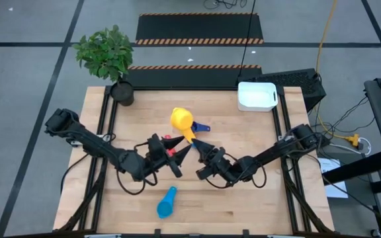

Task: Nest measuring cups in basket
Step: Stack the yellow measuring cup into the dark blue measuring cup

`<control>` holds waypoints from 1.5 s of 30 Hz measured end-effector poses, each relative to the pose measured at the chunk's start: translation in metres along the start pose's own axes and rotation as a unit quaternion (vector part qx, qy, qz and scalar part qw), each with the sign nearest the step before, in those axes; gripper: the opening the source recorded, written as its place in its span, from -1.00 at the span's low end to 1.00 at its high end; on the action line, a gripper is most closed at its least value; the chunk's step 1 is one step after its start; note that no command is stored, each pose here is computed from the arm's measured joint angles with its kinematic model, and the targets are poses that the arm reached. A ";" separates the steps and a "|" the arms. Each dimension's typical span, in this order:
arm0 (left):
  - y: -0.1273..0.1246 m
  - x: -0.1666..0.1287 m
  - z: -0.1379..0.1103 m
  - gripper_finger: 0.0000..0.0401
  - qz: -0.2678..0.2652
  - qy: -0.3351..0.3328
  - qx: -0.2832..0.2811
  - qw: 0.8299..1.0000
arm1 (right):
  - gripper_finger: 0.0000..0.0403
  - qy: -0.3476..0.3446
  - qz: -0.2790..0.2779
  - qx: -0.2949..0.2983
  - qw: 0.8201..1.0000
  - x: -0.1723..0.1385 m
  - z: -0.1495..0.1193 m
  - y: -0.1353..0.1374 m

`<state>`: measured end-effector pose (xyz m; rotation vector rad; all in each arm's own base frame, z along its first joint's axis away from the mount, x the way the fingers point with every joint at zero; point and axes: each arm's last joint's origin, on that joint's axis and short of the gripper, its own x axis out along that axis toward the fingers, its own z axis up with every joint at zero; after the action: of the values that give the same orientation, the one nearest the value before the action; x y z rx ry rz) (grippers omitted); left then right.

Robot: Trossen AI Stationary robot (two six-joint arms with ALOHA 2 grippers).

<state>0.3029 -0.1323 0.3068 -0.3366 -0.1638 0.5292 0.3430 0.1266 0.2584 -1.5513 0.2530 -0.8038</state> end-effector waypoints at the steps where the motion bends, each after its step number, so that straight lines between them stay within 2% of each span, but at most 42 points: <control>1: 0.001 -0.001 0.000 0.15 0.001 0.005 0.009 1.000 | -1.00 0.000 -0.001 0.005 1.000 0.000 0.000 -0.002; 5: 0.003 -0.005 -0.004 0.10 0.013 0.027 0.054 0.998 | -1.00 0.007 -0.001 0.029 1.000 -0.002 -0.002 -0.011; 9: 0.003 -0.013 -0.003 0.03 0.037 0.031 0.105 0.993 | -1.00 0.016 -0.006 0.094 0.995 -0.004 -0.006 -0.028; 12: 0.004 -0.020 -0.002 -0.04 0.072 0.029 0.158 0.984 | -1.00 0.014 -0.010 0.147 0.989 -0.009 -0.012 -0.042; 16: 0.005 -0.030 0.002 -0.13 0.101 0.028 0.192 0.976 | -1.00 -0.013 -0.012 0.210 0.977 -0.021 -0.029 -0.053; 18: 0.005 -0.035 0.004 -0.17 0.108 0.028 0.203 0.973 | -1.00 -0.027 -0.014 0.256 0.966 -0.026 -0.043 -0.059; 22: 0.006 -0.044 0.008 -0.24 0.113 0.030 0.218 0.969 | -1.00 -0.052 -0.009 0.353 0.934 -0.036 -0.074 -0.070; 30: 0.011 -0.046 0.008 -0.32 0.148 0.030 0.256 0.955 | -1.00 -0.105 0.054 0.512 0.851 -0.044 -0.124 -0.078; 38: 0.018 -0.038 0.007 -0.32 0.167 0.034 0.276 0.946 | -1.00 -0.147 0.109 0.600 0.779 -0.040 -0.150 -0.071; 45: 0.023 -0.031 0.007 -0.32 0.181 0.033 0.276 0.944 | -1.00 -0.174 0.148 0.650 0.725 -0.032 -0.159 -0.061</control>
<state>0.2645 -0.1278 0.3036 0.1702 0.1180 0.8979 0.2029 0.0311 0.2963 -0.2512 -0.3189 -0.2327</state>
